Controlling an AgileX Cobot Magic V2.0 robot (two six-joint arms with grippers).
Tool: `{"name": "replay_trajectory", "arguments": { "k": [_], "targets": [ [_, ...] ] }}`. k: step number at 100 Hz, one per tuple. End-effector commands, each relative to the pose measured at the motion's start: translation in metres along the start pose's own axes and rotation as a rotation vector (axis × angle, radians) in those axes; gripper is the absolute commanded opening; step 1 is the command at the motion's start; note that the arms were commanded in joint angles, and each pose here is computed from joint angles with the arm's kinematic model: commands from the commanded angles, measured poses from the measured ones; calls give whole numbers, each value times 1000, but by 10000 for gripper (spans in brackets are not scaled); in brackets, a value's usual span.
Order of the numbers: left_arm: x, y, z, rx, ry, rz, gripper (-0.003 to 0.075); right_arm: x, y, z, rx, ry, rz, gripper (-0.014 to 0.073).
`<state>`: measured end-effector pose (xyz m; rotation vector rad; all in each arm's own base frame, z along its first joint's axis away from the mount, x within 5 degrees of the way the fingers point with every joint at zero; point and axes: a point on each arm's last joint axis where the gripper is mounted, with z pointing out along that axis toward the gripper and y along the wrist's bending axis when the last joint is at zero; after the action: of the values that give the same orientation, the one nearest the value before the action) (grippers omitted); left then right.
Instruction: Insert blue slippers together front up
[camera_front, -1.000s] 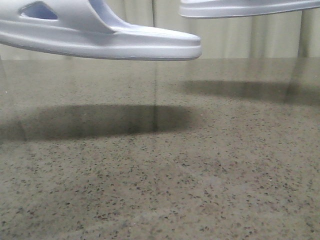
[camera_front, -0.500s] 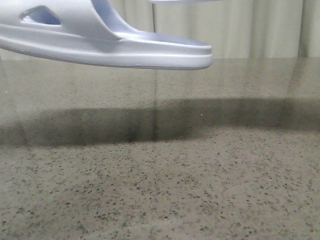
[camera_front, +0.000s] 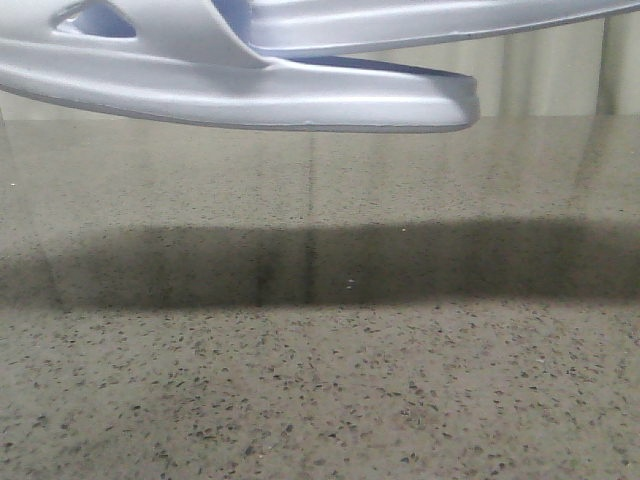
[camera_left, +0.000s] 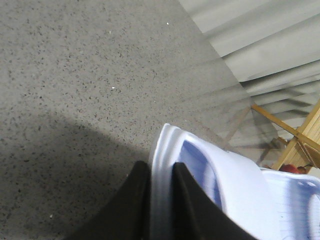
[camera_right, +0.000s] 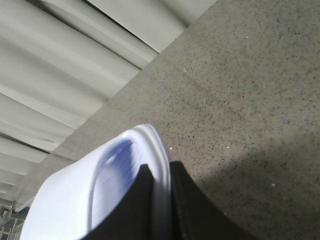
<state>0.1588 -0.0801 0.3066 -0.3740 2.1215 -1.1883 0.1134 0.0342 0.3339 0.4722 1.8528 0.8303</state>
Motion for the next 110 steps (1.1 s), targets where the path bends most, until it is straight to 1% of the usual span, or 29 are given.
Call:
{"name": "replay_trajectory", "arguments": {
  "k": [1, 25, 79, 110],
  "targets": [
    [-3, -14, -4, 81, -17, -6, 29, -11, 11, -5, -48, -64, 0, -107],
    [0, -16, -4, 102, 17, -15, 29, -10, 13, -5, -75, -50, -5, -107],
    [8, -31, -7, 261, 109, -31, 29, -6, 14, -5, -84, -7, 2, -107],
    [8, -37, -9, 327, 125, -75, 29, -7, 15, -5, -91, -26, -25, -107]
  ]
}}
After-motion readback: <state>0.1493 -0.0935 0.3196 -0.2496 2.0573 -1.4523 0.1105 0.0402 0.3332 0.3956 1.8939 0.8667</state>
